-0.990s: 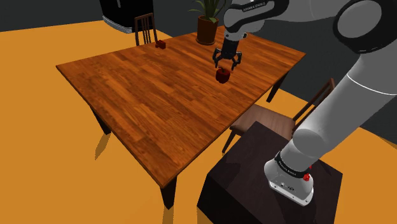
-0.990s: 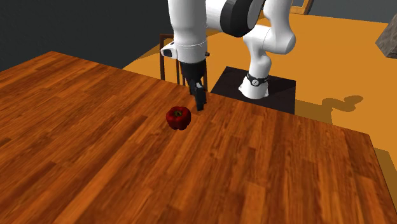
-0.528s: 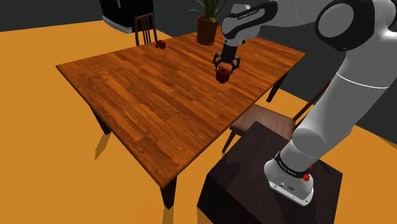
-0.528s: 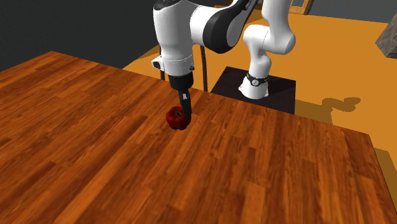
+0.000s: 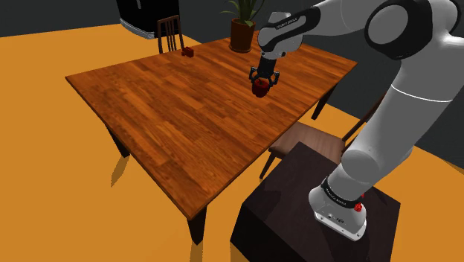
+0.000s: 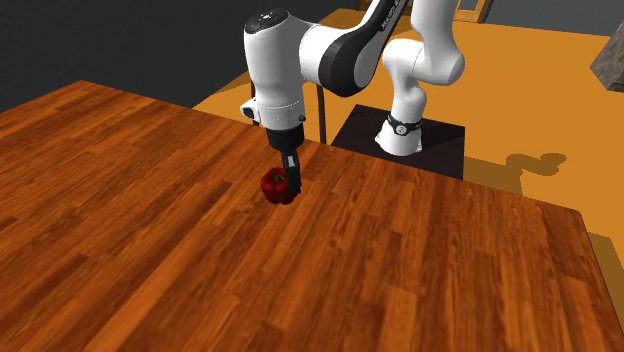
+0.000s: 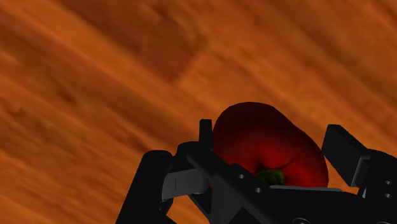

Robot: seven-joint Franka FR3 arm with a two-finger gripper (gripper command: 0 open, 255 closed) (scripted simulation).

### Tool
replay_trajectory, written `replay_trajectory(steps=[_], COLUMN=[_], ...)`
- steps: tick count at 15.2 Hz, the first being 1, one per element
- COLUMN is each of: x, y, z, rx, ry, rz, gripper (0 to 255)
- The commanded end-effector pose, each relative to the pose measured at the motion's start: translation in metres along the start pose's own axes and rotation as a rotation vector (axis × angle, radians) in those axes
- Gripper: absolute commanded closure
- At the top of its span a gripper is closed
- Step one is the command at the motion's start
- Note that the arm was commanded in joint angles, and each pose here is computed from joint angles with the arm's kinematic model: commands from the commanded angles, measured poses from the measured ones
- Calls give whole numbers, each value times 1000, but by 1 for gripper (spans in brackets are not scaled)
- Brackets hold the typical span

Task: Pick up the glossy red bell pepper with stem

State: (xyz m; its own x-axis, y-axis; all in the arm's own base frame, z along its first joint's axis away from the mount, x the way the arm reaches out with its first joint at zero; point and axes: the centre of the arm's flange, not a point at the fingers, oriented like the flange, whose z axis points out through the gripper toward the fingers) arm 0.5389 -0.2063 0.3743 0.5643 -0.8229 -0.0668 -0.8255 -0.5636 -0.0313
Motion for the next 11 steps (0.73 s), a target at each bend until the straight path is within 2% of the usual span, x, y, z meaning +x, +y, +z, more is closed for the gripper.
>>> replay_trajectory(steps=[1,7,11], x=[0,0,-1], y=[0,0,0], z=[1,2,-19], rx=[-1,-1,-1], ry=[-1,-1,-1], rz=[0,0,0], gripper=[255,255,255])
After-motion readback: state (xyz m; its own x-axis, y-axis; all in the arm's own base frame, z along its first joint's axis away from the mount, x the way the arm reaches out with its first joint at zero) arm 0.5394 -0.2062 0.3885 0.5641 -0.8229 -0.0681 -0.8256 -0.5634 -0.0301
